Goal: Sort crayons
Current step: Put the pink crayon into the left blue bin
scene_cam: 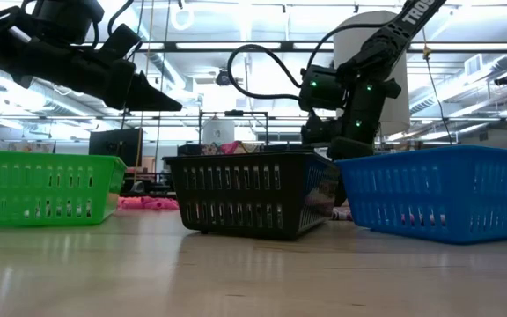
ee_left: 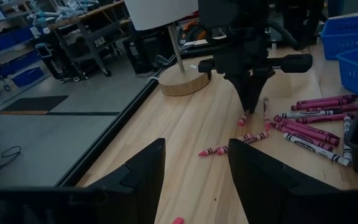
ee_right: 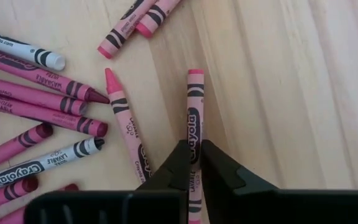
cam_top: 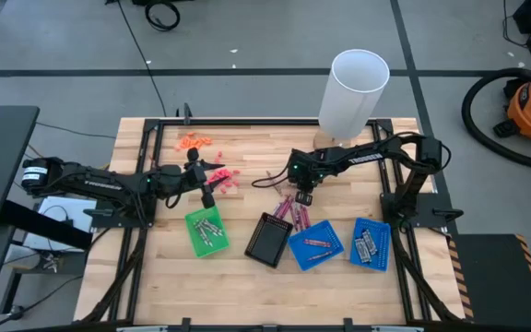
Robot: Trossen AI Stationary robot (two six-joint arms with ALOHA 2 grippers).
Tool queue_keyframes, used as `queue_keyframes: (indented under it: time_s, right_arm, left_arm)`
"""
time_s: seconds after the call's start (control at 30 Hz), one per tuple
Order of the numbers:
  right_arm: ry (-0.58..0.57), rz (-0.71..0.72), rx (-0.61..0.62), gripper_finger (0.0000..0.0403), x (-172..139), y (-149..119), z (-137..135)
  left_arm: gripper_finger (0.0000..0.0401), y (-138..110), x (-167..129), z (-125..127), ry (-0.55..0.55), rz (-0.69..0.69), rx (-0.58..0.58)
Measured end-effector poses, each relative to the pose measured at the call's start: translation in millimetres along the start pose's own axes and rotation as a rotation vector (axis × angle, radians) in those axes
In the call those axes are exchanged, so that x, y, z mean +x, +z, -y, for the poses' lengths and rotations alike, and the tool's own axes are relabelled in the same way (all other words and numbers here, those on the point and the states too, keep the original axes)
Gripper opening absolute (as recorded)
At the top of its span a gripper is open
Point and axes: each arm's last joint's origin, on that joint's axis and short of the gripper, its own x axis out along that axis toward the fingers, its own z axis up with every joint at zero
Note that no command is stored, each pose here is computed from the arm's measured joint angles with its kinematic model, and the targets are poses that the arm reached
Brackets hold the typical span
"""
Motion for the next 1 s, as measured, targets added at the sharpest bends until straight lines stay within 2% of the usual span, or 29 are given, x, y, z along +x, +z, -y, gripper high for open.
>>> queue_keyframes:
  time_s: [0.33, 0.7, 1.0]
  right_arm:
    - [-0.033, -0.016, -0.014, 0.0031, -4.8, 6.9, -4.3]
    - [-0.065, -0.055, -0.066, 0.0031, -27.6, 22.8, -21.5]
    - [-0.054, 0.101, -0.074, 0.0031, -78.5, 21.7, -50.9]
  left_arm:
    - [0.0187, 0.0, 0.0, 0.0, 0.000, 0.000, 0.000]
    - [0.0187, 0.0, 0.0, 0.1, 0.000, 0.000, 0.000]
    - [0.0187, 0.0, 0.0, 0.1, -0.001, 0.000, -0.004]
